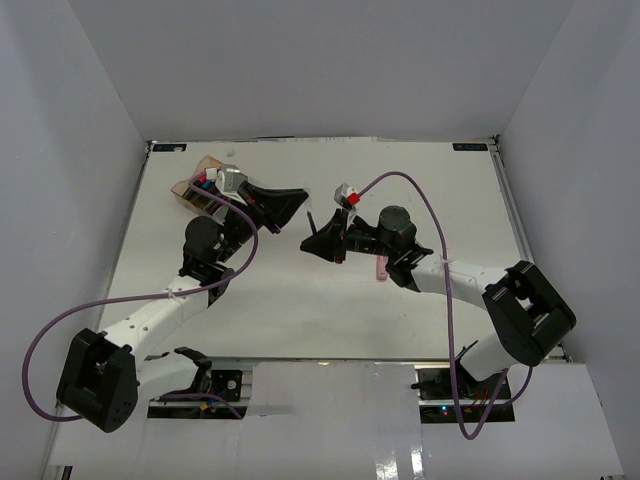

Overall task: Sort the stationery into containers
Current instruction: Close the pen cap on the pen.

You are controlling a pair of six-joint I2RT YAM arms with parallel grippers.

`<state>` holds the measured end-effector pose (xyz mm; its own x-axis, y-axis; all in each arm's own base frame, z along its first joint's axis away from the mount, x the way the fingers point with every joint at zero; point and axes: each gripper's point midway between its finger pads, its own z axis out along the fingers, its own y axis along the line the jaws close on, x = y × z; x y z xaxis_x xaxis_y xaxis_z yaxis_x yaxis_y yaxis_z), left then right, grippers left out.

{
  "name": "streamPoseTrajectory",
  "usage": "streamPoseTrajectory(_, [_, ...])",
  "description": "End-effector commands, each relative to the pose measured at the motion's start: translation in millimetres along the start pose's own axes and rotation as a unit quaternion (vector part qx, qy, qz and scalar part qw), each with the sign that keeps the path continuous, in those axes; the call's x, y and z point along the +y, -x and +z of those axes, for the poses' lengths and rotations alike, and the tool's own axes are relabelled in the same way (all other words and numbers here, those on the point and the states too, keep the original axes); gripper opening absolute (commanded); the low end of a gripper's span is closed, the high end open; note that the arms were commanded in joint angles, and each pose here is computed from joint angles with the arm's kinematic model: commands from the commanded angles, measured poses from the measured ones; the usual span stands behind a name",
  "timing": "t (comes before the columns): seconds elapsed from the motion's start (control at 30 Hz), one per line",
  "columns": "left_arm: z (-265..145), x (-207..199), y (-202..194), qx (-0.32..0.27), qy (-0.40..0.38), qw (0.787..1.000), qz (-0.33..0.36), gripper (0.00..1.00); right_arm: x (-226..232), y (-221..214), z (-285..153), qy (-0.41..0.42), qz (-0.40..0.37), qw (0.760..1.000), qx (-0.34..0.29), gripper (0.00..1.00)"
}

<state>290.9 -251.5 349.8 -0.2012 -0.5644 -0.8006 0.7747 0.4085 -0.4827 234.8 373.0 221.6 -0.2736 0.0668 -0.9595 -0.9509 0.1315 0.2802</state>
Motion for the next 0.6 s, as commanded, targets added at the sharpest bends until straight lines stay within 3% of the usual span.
streamPoseTrajectory(0.0, [-2, -13, 10, -0.012, -0.024, 1.0, 0.004, 0.0, 5, 27, 8, 0.015, -0.033, 0.999, -0.033, 0.08])
streamPoseTrajectory(0.57, [-3, -11, 4, -0.006, -0.029, 1.0, 0.007, 0.0, 7, 39, 5, 0.008, -0.043, 0.997, -0.055, 0.08])
